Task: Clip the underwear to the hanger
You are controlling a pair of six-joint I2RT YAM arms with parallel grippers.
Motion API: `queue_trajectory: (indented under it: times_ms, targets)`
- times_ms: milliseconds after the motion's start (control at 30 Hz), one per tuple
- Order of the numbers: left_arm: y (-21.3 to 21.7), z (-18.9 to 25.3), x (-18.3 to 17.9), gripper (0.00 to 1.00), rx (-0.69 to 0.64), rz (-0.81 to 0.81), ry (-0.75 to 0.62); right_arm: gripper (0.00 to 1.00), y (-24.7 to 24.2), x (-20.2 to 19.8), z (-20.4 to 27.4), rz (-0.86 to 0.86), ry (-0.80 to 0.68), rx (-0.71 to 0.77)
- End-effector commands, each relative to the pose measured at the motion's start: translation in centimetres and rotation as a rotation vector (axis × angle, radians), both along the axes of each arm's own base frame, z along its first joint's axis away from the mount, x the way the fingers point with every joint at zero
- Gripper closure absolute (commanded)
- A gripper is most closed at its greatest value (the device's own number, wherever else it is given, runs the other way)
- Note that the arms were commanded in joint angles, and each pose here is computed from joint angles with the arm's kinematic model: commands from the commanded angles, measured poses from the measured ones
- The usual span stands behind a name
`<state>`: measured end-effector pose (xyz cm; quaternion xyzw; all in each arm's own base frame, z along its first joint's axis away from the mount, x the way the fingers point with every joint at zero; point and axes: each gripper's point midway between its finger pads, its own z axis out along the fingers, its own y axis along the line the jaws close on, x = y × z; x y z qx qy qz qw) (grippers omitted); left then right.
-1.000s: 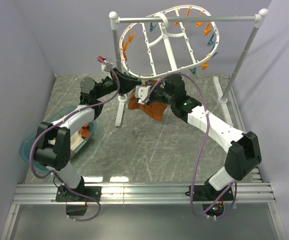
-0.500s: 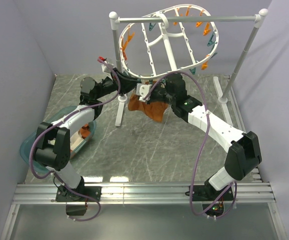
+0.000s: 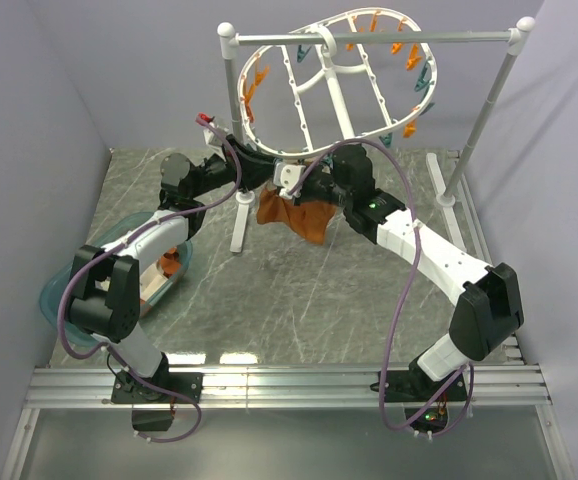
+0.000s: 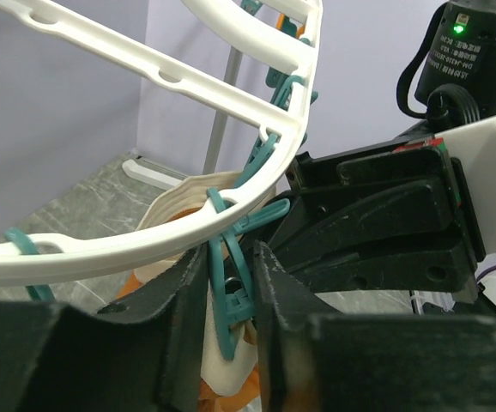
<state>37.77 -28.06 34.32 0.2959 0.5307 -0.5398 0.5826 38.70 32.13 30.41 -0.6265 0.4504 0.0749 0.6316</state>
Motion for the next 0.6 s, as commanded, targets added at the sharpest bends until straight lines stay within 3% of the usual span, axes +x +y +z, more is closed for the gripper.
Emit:
queue_trajectory:
  times_ms: [0, 133, 400, 567]
  targets:
    - [-0.5, 1.9, -2.4, 0.68, 0.026, -0.095, -0.087, 1.0, 0.2, -0.8, 6.4, 0.027, -0.112, 0.105]
    - [0.1, 3.5, -1.7, 0.59, -0.004, -0.075, -0.081, 1.0, 0.1, -0.7, 6.3, 0.02, -0.115, 0.104]
    - [1.2, 5.2, -1.8, 0.52, -0.038, -0.054, -0.085, 1.0, 0.2, -0.3, 6.4, 0.007, -0.119, 0.112]
    - [1.8, 6.1, -2.6, 0.37, -0.052, -0.043, -0.09, 1.0, 0.2, -0.1, 6.3, 0.001, -0.123, 0.112]
